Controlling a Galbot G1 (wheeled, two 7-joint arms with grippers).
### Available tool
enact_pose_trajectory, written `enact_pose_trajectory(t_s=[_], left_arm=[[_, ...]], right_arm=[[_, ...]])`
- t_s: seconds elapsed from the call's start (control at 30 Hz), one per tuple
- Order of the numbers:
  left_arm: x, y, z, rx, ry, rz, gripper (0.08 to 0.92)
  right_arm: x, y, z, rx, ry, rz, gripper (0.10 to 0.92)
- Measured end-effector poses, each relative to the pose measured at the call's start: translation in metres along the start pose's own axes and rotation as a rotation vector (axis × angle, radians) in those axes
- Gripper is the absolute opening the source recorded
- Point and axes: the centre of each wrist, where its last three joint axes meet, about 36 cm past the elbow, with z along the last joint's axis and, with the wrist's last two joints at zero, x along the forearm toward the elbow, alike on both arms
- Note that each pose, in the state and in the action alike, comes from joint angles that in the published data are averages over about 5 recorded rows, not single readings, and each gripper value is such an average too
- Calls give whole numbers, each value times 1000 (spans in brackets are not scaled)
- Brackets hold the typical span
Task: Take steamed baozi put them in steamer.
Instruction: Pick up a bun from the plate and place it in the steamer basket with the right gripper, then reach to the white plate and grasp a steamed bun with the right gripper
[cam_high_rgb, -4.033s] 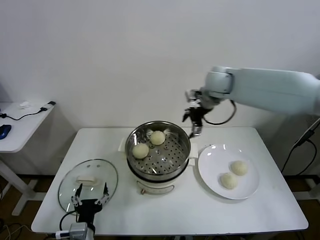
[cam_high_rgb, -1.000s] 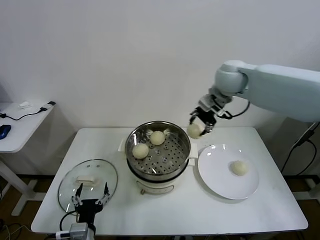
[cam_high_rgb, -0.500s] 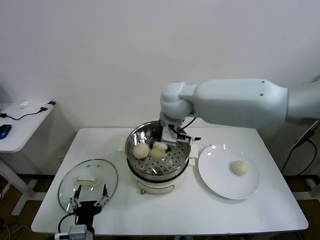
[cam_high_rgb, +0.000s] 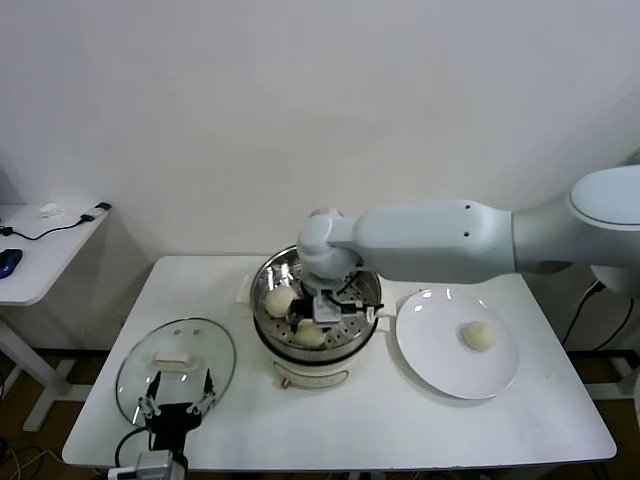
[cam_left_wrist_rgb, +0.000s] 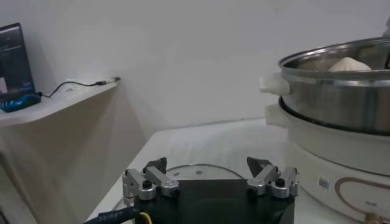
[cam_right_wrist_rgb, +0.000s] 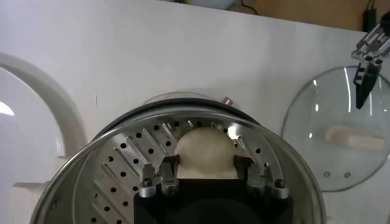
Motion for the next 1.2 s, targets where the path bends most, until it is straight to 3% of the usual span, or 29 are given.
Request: enact_pose_trajectory(t_s=[0.1, 0.33, 0.57, 0.9, 1.2], left_arm=[[0, 0, 0, 0, 0, 0, 823], [1, 0, -1, 1, -3, 2, 823], [1, -1, -2, 0, -9, 6, 823], [-2, -3, -5, 5, -20, 13, 823], [-4, -2, -2, 4, -14, 9, 823]], right_arm=[[-1, 0, -1, 0, -3, 1, 635], [17, 2, 9, -30, 3, -2, 798], [60, 32, 44, -182, 26, -9, 822], [119, 178, 101, -762, 100, 8, 823], [91, 322, 82, -1234, 94, -4, 823]])
